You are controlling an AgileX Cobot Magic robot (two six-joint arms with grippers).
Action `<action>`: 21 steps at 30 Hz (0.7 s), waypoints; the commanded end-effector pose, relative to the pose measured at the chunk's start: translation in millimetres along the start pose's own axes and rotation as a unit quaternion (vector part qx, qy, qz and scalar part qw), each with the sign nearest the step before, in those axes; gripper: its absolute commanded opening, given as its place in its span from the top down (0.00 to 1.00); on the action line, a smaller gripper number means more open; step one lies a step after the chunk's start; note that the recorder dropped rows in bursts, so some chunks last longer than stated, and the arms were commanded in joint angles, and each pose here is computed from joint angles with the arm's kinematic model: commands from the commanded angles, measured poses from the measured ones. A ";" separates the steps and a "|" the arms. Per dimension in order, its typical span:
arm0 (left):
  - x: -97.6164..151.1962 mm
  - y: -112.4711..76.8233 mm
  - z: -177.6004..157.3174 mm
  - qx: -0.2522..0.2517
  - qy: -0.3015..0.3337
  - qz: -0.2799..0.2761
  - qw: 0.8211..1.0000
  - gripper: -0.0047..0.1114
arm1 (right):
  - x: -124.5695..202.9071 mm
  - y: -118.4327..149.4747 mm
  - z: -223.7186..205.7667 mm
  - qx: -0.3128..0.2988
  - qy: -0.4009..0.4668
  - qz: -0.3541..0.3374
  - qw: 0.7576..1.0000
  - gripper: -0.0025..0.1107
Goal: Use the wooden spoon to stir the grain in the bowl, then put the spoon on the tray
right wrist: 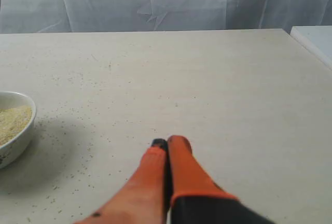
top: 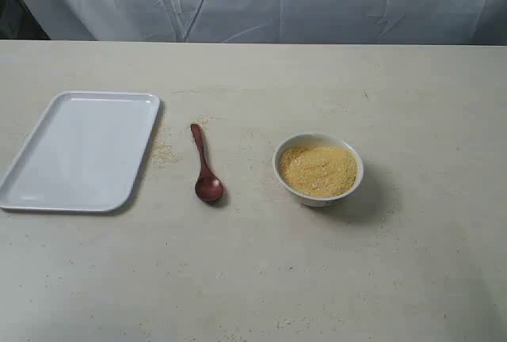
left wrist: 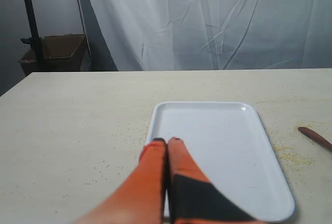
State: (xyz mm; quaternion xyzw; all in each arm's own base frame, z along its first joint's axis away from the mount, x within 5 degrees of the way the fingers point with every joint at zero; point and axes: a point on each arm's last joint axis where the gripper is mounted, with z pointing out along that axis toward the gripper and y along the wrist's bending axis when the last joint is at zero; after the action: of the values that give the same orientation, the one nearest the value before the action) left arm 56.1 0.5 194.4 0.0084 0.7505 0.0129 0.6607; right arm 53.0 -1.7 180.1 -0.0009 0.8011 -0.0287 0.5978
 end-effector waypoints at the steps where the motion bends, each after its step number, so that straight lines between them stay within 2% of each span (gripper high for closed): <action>1: -0.4 -0.1 -0.3 0.000 -0.006 -0.004 1.000 0.96 | -0.5 0.0 -0.1 0.000 -0.007 0.000 1.000 0.99; 14: -0.4 -0.1 -0.3 0.000 -0.006 -0.004 1.000 0.96 | -1.6 -0.5 -0.1 0.003 -0.013 -0.006 1.000 0.99; 17: -0.4 -0.1 -0.3 0.000 -0.006 -0.004 1.000 0.96 | -10.2 -1.4 -0.8 0.008 -0.060 -0.007 0.998 0.99; 21: -0.4 -0.1 -0.3 0.000 -0.006 -0.004 1.000 0.96 | -30.4 -3.4 -5.6 0.020 -0.173 -0.007 0.985 0.99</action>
State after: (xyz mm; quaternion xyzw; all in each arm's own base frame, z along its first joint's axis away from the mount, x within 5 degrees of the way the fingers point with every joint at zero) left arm 56.1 0.5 194.4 0.0084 0.7505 0.0129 0.6607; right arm 56.2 -2.9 196.0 0.0013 0.7448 -0.0380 0.6662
